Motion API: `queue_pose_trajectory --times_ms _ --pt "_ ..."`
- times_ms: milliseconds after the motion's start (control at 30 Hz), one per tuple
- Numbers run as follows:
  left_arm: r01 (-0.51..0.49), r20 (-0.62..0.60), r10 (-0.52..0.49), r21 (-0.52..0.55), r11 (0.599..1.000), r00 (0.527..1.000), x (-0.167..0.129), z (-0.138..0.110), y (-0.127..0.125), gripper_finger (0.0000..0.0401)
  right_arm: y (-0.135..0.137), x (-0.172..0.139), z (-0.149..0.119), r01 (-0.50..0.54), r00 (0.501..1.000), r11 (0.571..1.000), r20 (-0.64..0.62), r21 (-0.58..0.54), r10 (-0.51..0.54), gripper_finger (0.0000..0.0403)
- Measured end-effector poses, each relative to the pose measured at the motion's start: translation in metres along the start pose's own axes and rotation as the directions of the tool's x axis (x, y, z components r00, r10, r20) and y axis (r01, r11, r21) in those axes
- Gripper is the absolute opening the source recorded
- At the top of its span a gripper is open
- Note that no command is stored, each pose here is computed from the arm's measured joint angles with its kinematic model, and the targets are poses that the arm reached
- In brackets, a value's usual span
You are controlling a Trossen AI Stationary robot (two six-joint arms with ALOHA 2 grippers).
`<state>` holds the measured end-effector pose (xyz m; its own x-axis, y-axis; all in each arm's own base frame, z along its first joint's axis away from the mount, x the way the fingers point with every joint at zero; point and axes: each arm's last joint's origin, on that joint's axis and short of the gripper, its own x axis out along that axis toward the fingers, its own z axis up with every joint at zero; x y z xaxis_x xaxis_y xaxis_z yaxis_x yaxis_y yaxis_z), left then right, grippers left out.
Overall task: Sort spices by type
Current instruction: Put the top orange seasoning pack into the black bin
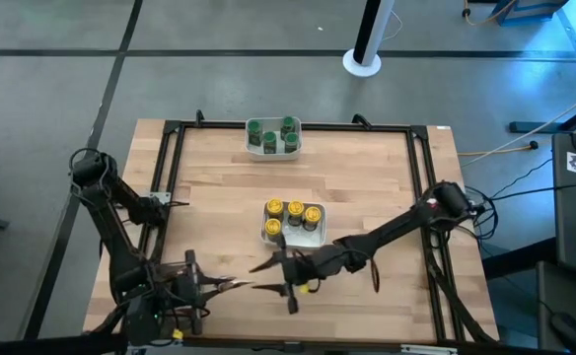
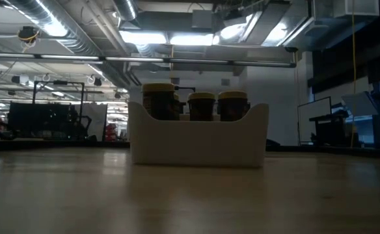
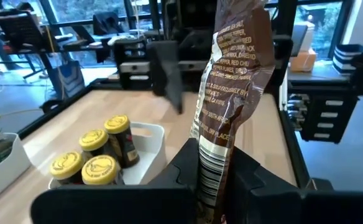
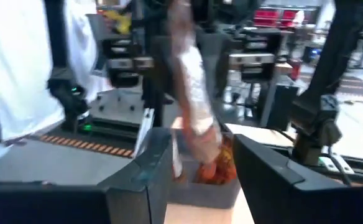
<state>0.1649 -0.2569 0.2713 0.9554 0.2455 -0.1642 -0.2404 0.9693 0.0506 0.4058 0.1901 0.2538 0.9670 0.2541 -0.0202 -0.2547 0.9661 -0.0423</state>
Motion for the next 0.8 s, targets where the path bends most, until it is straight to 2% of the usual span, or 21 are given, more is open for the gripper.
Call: queue_pose_trajectory --times_ms 167,300,433,533,733,800 --pt "0.011 0.027 -0.011 -0.022 1.000 1.000 0.000 0.007 -0.004 0.0029 -0.007 0.011 0.002 0.100 0.995 0.994 -0.014 0.034 -0.100 0.0185" --pt "0.020 0.043 -0.019 -0.005 1.000 0.999 -0.001 0.012 -0.006 0.0024 -0.006 0.012 0.004 0.062 0.998 0.998 -0.021 -0.015 -0.063 0.0199" --pt "0.019 0.046 -0.019 0.007 1.000 0.999 0.000 0.013 -0.006 0.0022 -0.003 0.012 0.007 0.022 1.000 1.000 0.012 -0.012 -0.022 0.0202" --pt "0.012 0.047 -0.013 0.009 1.000 0.999 0.001 0.013 -0.005 0.0029 -0.004 0.012 0.007 0.060 0.998 0.998 0.010 -0.013 -0.060 0.0208" --pt "0.010 0.048 -0.011 0.025 1.000 0.999 0.001 0.013 -0.005 0.0022 -0.002 0.012 0.011 0.073 0.997 0.997 0.016 0.037 -0.074 0.0271" --pt "0.010 0.048 -0.011 0.023 1.000 0.999 0.001 0.013 -0.005 0.0022 -0.002 0.013 0.015 0.047 0.998 0.998 0.031 0.043 -0.048 0.0292"
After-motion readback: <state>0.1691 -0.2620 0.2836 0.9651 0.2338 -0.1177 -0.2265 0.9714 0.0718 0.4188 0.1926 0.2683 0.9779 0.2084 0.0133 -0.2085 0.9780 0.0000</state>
